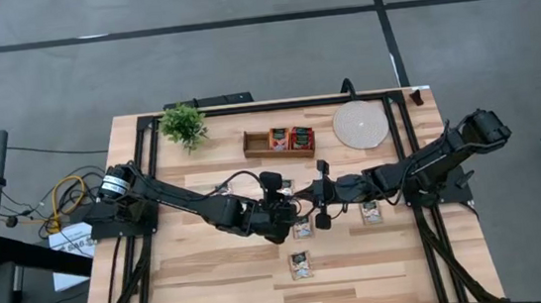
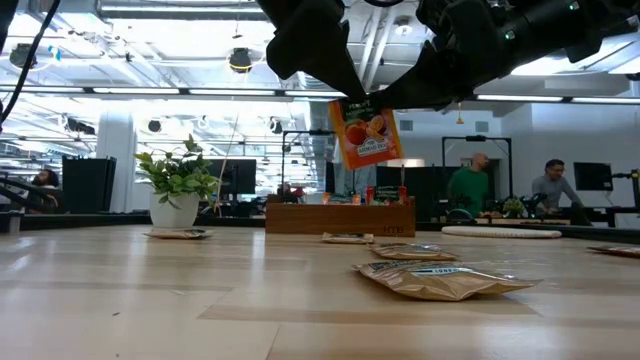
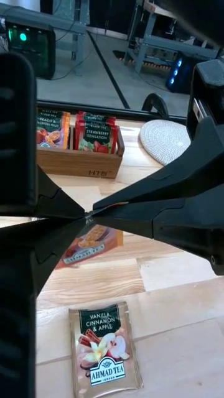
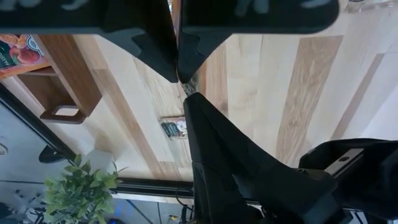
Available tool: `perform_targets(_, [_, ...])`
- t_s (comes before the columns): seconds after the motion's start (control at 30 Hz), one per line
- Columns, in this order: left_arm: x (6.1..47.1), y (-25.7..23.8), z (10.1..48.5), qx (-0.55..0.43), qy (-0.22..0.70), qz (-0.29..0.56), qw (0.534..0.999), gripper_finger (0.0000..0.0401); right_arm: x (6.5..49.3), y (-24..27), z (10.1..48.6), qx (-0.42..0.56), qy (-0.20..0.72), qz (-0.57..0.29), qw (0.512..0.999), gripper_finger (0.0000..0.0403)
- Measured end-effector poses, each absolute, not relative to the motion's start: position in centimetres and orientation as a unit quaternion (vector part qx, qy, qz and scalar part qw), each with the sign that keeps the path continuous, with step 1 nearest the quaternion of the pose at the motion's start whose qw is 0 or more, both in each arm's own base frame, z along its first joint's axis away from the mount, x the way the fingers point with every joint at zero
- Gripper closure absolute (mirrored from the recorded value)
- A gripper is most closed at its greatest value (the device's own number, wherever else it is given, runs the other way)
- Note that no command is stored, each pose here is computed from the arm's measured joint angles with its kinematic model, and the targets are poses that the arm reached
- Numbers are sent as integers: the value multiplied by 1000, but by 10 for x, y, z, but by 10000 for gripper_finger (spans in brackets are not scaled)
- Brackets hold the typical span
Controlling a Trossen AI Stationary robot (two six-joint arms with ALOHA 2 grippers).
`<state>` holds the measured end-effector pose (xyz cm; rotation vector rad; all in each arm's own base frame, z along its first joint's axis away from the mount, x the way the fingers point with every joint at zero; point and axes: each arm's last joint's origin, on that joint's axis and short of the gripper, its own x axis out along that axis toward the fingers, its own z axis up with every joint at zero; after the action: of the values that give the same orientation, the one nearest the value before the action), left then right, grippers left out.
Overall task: Pick & Place Tea
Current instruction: Put the orange tea bag into the middle section of the wooden organizer
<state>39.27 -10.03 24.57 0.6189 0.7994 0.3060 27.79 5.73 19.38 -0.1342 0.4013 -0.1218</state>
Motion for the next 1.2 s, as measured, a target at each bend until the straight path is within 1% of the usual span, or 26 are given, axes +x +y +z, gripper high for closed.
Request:
perform_targets(0.3, [392,-99,246,304,379,169,858,401,278,56,194,-65,196,-78,975,402])
perform_targets(0.4, [392,-99,246,305,380,170,856,395,278,56,195,-65,194,-79,976,402])
perform_targets(0.53, [391,-99,245,309,387,169,852,374,278,56,195,-60,193,-82,976,403])
perform_targets(0.6, [390,-98,245,316,391,180,845,359,278,54,195,-52,191,-103,975,403])
perform_targets(0.7, [382,-96,242,345,412,221,814,337,279,45,195,-45,188,-151,970,403])
perform_targets(0.77, [374,-94,238,346,437,243,794,325,281,35,197,-38,177,-177,967,403])
perform_targets(0.9, [351,-87,227,280,500,276,771,312,284,6,201,-20,156,-224,962,403])
perform_targets(1.0, [332,-82,208,251,536,313,743,311,286,-19,203,-3,145,-235,961,403])
perform_targets(1.07, [320,-82,193,248,542,331,732,311,286,-35,205,14,134,-232,963,403])
perform_targets(1.2, [300,-86,164,245,546,342,725,311,284,-61,205,38,121,-236,963,403])
